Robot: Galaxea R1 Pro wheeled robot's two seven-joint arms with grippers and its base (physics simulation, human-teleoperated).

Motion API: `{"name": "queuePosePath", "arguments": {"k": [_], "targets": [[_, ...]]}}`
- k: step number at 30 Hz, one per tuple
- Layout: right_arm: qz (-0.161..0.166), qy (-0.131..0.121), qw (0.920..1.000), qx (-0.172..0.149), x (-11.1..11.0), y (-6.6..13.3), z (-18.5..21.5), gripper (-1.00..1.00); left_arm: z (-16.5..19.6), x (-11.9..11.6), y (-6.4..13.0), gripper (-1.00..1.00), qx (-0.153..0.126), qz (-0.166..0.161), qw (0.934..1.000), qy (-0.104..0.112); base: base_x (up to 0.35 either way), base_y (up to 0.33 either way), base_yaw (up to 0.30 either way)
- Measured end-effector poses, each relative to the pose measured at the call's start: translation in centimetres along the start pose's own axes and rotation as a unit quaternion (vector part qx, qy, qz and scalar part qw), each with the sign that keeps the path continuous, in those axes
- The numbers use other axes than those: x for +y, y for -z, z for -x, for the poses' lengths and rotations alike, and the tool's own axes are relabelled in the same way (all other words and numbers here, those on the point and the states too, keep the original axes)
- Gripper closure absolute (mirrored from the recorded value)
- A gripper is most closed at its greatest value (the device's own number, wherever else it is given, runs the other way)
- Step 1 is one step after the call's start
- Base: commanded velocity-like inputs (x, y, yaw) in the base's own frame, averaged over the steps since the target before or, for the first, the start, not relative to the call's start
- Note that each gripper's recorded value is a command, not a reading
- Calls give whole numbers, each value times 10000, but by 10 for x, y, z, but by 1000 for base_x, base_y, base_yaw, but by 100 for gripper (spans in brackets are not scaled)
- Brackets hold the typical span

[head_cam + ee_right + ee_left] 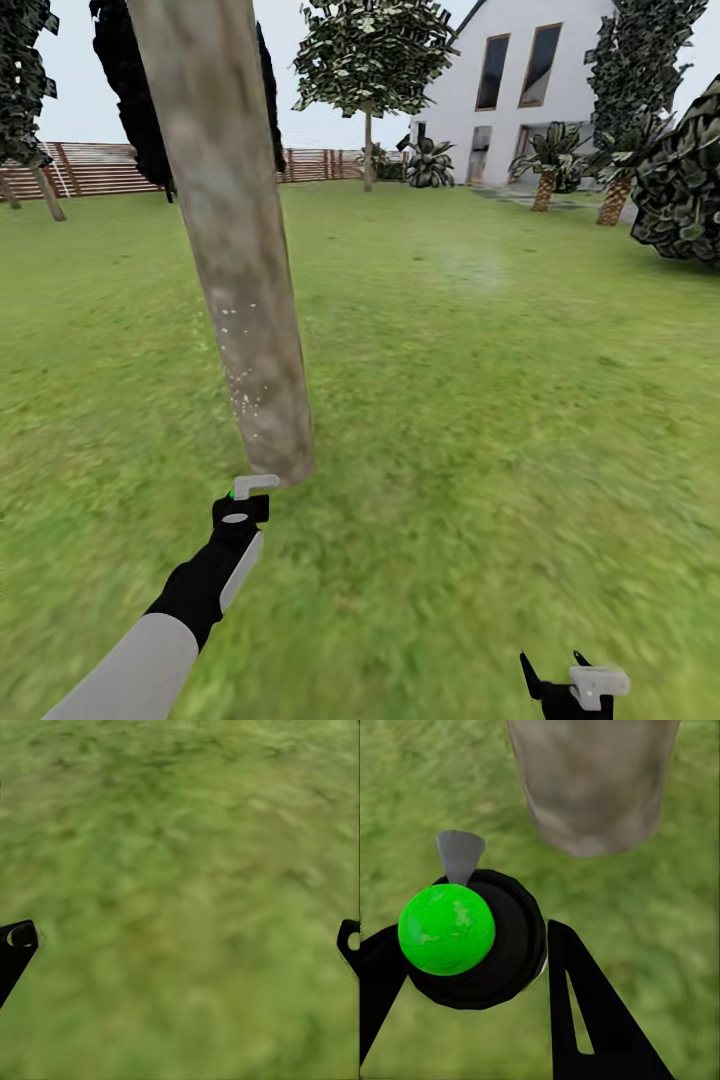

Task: In the garden, pick up the pesticide atomizer on the floor and spray pesticide onto both trees until each tree trunk is fully covered.

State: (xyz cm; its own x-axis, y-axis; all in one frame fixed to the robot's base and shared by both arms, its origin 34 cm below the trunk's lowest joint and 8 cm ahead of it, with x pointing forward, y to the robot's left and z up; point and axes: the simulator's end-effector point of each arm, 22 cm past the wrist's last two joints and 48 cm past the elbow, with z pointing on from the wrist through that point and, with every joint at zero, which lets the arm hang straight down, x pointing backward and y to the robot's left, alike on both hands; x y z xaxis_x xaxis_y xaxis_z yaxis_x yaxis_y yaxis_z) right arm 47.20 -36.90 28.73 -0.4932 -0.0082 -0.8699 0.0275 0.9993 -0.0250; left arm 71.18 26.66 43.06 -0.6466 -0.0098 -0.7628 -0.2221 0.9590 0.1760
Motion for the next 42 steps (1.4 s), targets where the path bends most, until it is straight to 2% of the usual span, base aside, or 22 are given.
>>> {"name": "queuePosePath", "arguments": {"k": [7,17,29,36,42], "targets": [[-1,-1,10000,2,0,0,0,-100,0,1,0,100,-2,13,10000,1,139,-273,273],[0,0,10000,2,0,0,0,-100,0,1,0,100,5,16,10000,-4,229,-205,45],[4,2,10000,2,0,0,0,-100,0,0,0,100,6,14,10000,1,220,-201,242],[2,1,10000,0,0,0,0,-100,0,0,0,100,4,14,10000,2,139,-244,16],[4,3,10000,0,0,0,0,-100,0,0,0,100,5,14,10000,1,10,-272,225]]}}
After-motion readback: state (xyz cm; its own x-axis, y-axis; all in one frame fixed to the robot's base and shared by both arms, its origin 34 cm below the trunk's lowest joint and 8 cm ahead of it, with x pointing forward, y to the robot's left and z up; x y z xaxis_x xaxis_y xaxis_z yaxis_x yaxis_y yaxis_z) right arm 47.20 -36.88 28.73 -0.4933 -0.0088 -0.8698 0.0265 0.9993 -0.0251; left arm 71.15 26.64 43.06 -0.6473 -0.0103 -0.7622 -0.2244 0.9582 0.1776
